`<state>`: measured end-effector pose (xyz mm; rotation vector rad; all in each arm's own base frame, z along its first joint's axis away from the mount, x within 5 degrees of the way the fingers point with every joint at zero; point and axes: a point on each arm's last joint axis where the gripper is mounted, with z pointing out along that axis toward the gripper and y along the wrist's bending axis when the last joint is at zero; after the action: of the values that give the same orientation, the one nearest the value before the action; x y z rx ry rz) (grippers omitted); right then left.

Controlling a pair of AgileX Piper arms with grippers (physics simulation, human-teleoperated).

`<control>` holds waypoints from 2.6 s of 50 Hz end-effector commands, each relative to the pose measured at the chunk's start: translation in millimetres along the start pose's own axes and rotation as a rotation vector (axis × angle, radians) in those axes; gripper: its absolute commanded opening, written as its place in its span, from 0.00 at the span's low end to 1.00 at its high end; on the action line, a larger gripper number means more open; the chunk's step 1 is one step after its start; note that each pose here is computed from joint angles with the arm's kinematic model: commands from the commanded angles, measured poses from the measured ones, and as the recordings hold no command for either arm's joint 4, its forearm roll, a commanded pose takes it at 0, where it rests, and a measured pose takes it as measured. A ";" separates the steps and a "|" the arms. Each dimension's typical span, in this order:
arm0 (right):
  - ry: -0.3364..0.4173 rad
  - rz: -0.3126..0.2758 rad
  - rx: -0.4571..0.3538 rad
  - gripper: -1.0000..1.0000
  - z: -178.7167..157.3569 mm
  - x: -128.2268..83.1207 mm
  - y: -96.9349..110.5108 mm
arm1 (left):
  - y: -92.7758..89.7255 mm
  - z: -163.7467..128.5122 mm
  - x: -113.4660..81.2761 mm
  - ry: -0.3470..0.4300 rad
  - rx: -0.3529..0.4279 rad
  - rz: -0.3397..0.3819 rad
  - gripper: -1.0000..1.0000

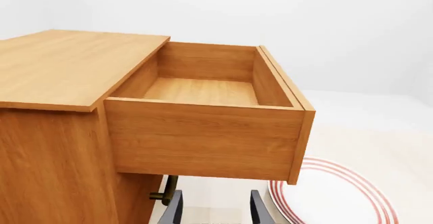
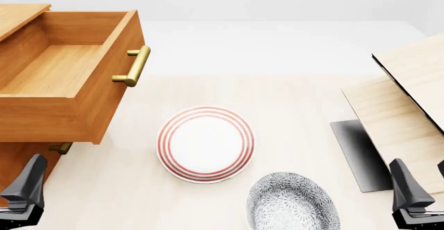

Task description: Close the top drawer of the cabinet.

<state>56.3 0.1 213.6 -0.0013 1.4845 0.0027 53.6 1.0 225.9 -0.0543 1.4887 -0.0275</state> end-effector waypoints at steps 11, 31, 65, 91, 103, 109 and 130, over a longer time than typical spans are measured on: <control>-0.001 -0.003 0.002 1.00 0.4 -0.9 -0.1 | -3.5 -2.1 -14.1 -0.026 0.055 0.078 1.00; -0.002 -0.003 0.001 1.00 -0.1 -1.0 0.0 | -7.3 -13.5 -62.0 -0.161 0.106 0.155 1.00; -0.002 -0.002 0.001 1.00 -0.2 -1.1 0.0 | -21.6 2.3 -166.9 -0.283 0.270 0.162 1.00; -0.001 -0.002 0.001 1.00 -0.1 -1.1 0.0 | -46.5 34.5 -235.3 -0.273 0.422 0.241 1.00; -0.001 -0.002 0.001 1.00 -0.1 -1.1 0.0 | -65.9 66.0 -249.0 -0.198 0.464 0.253 1.00; -0.001 -0.002 0.001 1.00 -0.1 -1.1 0.0 | -87.5 91.4 -246.1 -0.142 0.522 0.303 1.00; -0.001 -0.002 0.001 1.00 -0.1 -1.1 -0.1 | -136.2 130.2 -250.8 -0.066 0.645 0.327 1.00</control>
<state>56.1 0.1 214.8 -0.0020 1.4833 0.0006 151.8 -98.0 486.3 0.6448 1.3423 -0.2028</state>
